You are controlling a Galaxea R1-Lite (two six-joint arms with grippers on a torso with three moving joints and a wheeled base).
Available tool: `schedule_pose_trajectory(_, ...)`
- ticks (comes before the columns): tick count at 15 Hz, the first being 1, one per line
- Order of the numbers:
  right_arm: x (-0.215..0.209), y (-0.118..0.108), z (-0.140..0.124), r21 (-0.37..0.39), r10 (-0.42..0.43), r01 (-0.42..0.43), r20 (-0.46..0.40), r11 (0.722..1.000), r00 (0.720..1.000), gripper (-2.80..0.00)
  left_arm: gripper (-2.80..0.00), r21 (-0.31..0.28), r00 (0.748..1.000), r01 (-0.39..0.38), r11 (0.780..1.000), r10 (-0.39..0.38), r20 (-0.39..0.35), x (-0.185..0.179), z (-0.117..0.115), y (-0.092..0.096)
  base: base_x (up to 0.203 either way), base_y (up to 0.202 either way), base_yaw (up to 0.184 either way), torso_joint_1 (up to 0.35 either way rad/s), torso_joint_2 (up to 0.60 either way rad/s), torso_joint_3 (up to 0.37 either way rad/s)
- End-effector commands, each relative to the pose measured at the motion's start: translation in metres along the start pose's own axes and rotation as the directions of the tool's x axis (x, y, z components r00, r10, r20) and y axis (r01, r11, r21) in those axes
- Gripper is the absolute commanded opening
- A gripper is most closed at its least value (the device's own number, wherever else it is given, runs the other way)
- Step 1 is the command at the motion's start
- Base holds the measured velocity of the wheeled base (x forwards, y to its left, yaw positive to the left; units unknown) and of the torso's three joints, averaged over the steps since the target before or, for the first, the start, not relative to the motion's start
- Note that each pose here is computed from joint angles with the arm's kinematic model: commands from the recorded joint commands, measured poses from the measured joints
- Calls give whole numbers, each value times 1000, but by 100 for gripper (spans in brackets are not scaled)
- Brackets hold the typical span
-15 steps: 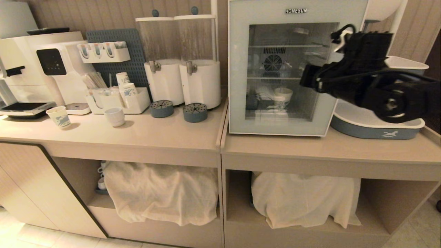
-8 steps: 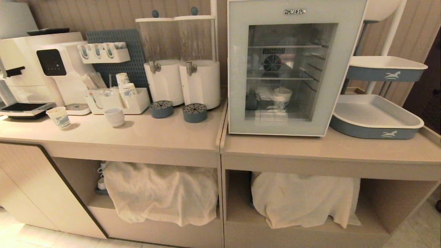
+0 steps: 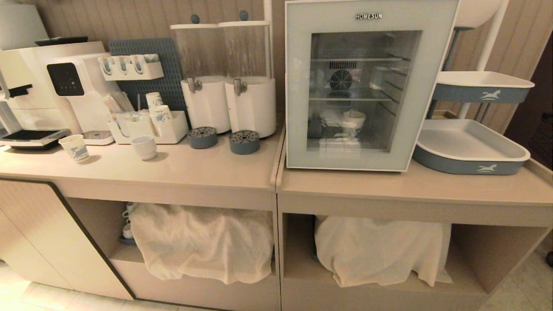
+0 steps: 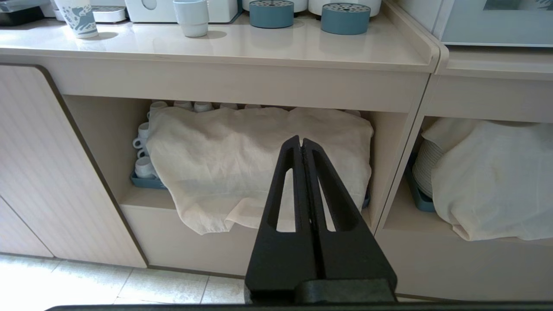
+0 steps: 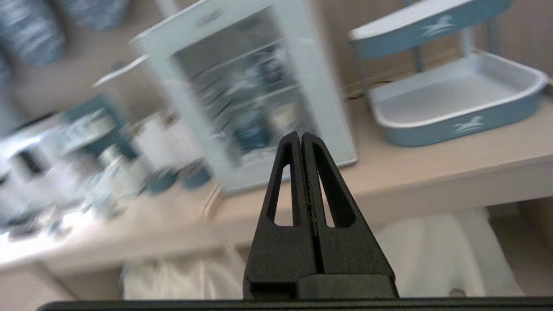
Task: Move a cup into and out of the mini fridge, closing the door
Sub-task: Open the freezer door
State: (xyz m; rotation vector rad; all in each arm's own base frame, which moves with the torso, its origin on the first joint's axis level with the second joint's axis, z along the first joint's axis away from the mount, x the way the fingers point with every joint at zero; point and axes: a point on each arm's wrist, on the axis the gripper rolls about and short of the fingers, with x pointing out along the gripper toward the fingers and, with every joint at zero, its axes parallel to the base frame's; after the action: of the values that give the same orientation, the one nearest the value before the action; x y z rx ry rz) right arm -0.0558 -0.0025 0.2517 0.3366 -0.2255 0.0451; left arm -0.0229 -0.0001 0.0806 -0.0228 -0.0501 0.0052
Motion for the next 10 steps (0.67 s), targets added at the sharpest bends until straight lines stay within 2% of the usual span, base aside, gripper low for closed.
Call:
schedule_pose_trajectory(1,-45,-16,-50,-56,31,-26,86,998,996,-280,-280,0,1000,-1,1000,1,-18,1,-5,0,0,0,0,0,0,0)
schedule_pose_trajectory(3,-27,-31,-91,-138,-62,66,33,988,998,-280,-280,0,1000,-1,1000,1,-18,1,-5,0,0,0,0,0,0,0)
schedule_pose_trajectory(5,-11,-45,-130,-291,-99,97,9,952,995,-280,-280,1,1000,-1,1000,1,-18,1,-5,0,0,0,0,0,0,0)
schedule_pose_trajectory(7,-6,-55,-158,-391,-136,105,-50,914,989,-280,-280,1,1000,-1,1000,1,-18,1,-5,0,0,0,0,0,0,0)
schedule_pose_trajectory(8,-6,-55,-159,-435,-124,84,-63,896,990,-280,-280,1,1000,-1,1000,1,-18,1,-5,0,0,0,0,0,0,0)
schedule_pose_trajectory(9,-6,-55,-161,-451,-82,19,-119,892,990,-280,-280,1,1000,-1,1000,1,-18,1,-5,0,0,0,0,0,0,0)
schedule_pose_trajectory(10,-8,-55,-165,-457,-81,-13,-184,889,980,-280,-280,1,1000,-1,1000,1,-18,1,-5,0,0,0,0,0,0,0)
